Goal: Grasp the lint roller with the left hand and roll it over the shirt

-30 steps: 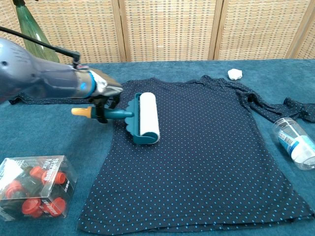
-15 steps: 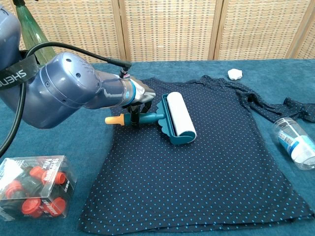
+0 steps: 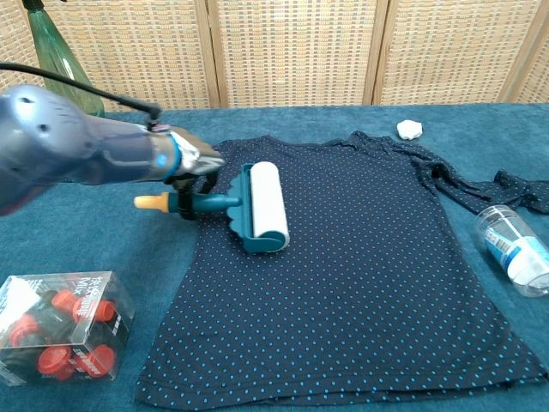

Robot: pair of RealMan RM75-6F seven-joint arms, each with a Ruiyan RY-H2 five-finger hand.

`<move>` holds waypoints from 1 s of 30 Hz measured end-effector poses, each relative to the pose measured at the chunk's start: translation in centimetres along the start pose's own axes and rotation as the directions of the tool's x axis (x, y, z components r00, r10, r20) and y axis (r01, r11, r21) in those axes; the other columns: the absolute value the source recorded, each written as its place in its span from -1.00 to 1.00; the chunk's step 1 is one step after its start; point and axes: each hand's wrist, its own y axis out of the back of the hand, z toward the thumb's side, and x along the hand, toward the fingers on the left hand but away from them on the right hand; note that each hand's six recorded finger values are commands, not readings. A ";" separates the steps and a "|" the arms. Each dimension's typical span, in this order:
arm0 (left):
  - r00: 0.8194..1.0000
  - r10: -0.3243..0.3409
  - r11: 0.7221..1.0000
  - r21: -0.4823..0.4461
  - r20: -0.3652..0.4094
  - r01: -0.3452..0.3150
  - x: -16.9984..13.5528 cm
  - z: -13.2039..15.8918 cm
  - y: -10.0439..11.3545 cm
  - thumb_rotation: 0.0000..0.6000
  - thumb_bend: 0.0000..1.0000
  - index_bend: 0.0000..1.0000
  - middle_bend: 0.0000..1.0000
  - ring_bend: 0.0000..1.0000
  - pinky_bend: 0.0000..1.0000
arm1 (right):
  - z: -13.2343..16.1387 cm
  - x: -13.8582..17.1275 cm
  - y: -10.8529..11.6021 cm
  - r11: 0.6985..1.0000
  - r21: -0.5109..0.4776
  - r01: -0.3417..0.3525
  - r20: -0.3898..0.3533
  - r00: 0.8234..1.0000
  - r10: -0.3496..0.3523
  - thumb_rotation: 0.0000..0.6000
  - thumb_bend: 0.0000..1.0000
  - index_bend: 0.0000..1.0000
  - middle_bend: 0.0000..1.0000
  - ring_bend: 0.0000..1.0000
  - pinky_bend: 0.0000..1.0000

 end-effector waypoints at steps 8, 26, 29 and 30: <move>0.999 -0.009 1.000 -0.011 -0.031 0.009 -1.5 -3.9 -2.5 1.00 -0.18 0.65 0.80 0.49 0.24 | 0.7 0.2 -0.1 1.000 0.013 0.001 -0.019 1.000 0.000 1.00 -0.82 -0.90 -1.00 -1.00 -1.00; 0.996 -0.017 1.000 -0.027 -0.082 0.015 -4.8 -9.7 -5.7 1.00 -0.54 -1.00 -1.00 -1.00 -1.00 | 2.7 1.3 0.0 0.999 0.047 0.023 -0.078 0.997 -0.019 1.00 -0.82 -0.90 -1.00 -1.00 -1.00; 0.996 0.031 0.999 -0.038 -0.087 -0.034 -5.1 -10.2 -5.5 1.00 -0.54 -1.00 -1.00 -1.00 -1.00 | 2.9 1.4 0.0 0.998 0.050 0.026 -0.085 0.996 -0.022 1.00 -0.82 -0.90 -1.00 -1.00 -1.00; 0.994 0.055 0.997 -0.048 -0.090 -0.059 -5.3 -10.5 -5.4 1.00 -0.54 -1.00 -1.00 -1.00 -1.00 | 2.9 1.4 0.0 0.998 0.051 0.028 -0.088 0.996 -0.023 1.00 -0.82 -0.90 -1.00 -1.00 -1.00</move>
